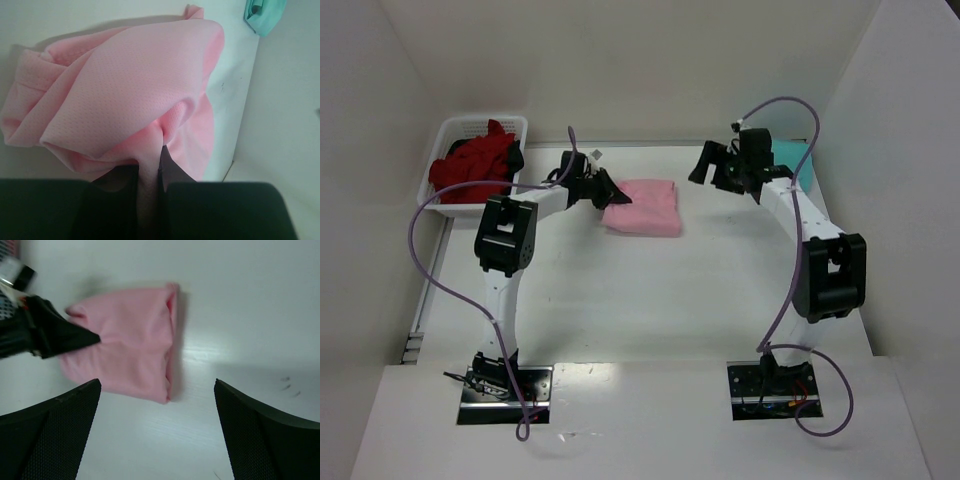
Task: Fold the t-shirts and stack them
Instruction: Smooth out wrinkles on the folded tshirt
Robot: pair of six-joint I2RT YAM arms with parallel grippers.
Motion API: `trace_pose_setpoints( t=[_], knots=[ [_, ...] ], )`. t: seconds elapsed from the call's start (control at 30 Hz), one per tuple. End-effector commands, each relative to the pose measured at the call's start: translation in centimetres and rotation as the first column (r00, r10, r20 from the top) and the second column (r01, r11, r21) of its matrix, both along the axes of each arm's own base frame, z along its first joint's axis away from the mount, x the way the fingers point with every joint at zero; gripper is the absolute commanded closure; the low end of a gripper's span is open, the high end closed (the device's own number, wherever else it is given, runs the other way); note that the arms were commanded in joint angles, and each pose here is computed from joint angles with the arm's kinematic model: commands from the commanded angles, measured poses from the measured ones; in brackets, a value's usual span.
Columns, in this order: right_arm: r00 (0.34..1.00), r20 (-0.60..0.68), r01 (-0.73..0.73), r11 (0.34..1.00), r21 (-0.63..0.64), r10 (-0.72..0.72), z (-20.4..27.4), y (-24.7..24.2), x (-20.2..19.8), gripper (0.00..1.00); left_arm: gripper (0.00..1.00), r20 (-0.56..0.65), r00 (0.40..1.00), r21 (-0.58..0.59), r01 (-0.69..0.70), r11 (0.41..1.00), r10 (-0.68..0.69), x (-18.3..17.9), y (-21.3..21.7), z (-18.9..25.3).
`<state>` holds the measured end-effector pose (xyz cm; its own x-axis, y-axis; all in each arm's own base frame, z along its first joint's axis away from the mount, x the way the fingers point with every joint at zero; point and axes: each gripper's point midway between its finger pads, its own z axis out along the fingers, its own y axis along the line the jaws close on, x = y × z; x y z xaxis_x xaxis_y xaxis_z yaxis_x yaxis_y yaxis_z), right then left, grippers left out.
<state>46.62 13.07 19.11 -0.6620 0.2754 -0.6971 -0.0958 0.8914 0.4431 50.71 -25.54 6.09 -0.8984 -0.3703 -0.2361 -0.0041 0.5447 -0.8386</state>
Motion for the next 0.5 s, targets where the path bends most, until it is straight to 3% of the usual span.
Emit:
trace_pose_setpoints(
  t=[0.0,0.23,0.47],
  knots=[
    [0.995,-0.081,-0.05,0.994,0.094,0.057,-4.1,0.6,-0.9,0.0,1.0,0.07,0.998,-0.01,0.003,1.0,-0.002,0.5,-1.1,3.8],
    [0.978,-0.072,-0.178,0.964,0.199,0.195,-6.6,3.0,-1.8,0.0,1.0,-0.01,1.0,0.109,-0.015,0.994,0.016,-0.5,1.2,0.2],
    [0.955,-0.168,-0.196,0.944,0.264,0.246,-12.3,4.2,-1.3,0.0,0.98,-0.067,0.996,0.267,-0.033,0.963,0.053,-1.2,4.4,-2.0]
  ],
)
